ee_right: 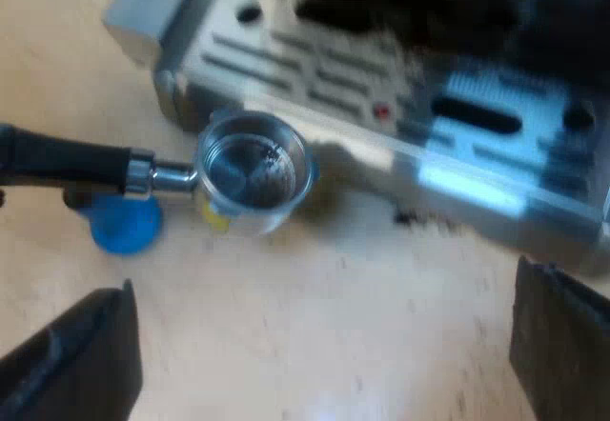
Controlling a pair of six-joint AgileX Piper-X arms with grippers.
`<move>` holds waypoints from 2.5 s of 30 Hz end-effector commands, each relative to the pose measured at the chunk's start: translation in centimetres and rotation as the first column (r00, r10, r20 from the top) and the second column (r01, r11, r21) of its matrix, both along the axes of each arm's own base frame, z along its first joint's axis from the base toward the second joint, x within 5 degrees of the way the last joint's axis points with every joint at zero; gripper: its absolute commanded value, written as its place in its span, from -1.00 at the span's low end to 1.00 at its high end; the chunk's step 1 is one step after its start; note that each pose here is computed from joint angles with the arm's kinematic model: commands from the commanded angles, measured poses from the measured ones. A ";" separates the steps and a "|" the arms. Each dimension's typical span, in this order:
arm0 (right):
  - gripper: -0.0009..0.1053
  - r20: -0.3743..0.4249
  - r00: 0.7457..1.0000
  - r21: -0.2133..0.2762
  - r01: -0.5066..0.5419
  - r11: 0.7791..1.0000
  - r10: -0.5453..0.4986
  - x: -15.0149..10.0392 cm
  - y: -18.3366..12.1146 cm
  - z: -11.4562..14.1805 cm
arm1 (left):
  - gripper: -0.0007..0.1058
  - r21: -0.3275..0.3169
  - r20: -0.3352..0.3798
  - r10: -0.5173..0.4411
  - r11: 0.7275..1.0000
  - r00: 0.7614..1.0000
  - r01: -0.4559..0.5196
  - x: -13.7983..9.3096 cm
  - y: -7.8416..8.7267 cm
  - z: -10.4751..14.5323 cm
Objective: Put the handle in the coffee machine
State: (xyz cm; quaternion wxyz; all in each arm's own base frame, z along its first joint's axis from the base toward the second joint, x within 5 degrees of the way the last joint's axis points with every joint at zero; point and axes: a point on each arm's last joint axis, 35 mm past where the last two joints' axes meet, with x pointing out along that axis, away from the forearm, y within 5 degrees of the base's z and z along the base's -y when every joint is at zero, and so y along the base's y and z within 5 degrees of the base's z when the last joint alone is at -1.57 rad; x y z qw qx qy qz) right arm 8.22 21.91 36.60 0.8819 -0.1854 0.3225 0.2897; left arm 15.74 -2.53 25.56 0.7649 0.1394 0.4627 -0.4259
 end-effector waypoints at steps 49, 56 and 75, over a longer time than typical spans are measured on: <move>-0.05 0.530 0.812 0.106 0.224 0.969 -0.245 1.1 15.2 -14.3 | -0.98 -0.283 0.202 -0.006 0.957 0.979 0.064 7.3 5.1 -3.0; -0.05 0.544 0.782 0.126 0.283 0.951 -0.304 2.3 15.4 -15.4 | -0.98 -0.338 0.250 -0.011 0.936 0.968 0.098 8.0 5.1 -3.2; -0.05 0.542 0.766 0.138 0.323 0.936 -0.344 3.9 15.0 -15.3 | -0.98 -0.360 0.285 0.037 0.930 0.958 0.070 9.6 5.2 -2.9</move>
